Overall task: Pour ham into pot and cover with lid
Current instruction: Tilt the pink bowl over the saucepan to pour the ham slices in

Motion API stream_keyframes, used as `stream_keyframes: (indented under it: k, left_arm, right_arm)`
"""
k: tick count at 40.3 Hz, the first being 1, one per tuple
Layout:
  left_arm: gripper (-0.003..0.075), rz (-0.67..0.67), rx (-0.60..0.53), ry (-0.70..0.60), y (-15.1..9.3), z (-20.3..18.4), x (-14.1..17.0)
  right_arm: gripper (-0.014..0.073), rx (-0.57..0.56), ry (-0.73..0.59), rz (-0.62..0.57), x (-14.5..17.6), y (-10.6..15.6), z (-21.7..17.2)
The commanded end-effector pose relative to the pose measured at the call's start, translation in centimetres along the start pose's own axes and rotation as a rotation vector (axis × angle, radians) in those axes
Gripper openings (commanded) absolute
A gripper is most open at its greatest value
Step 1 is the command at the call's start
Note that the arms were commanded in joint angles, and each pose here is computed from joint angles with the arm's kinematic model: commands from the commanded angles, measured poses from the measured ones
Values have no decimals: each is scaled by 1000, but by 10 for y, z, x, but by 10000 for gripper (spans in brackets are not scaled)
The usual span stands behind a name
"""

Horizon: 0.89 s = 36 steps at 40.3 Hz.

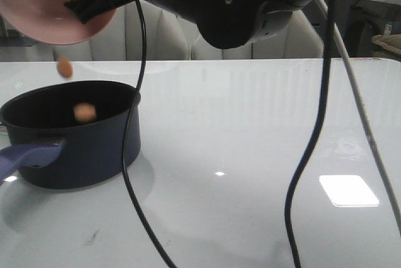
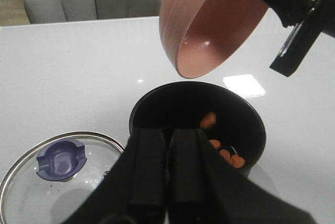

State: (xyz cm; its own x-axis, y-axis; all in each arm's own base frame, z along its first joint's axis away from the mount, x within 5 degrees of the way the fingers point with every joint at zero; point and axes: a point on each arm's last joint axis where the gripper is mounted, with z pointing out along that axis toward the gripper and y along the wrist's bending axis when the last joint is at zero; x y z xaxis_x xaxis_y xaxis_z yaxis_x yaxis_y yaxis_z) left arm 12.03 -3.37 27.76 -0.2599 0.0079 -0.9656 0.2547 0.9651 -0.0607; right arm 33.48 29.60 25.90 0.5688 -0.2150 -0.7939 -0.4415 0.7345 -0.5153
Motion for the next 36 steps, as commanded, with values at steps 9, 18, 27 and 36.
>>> stream_keyframes:
  k: [9,18,27,36]
  left_arm:
    - [113,-8,13,-109,-2,-3,-17]
    - [113,-8,13,-109,-2,-3,-17]
    - [113,-8,13,-109,-2,-3,-17]
    - [113,-8,13,-109,-2,-3,-17]
  right_arm:
    - [139,107,-160,-61,-30,-19,10]
    - [139,144,-190,-62,-26,-18,11]
    - [139,224,-69,145,-43,-38,2]
    - [139,96,280,375,-76,-66,-14]
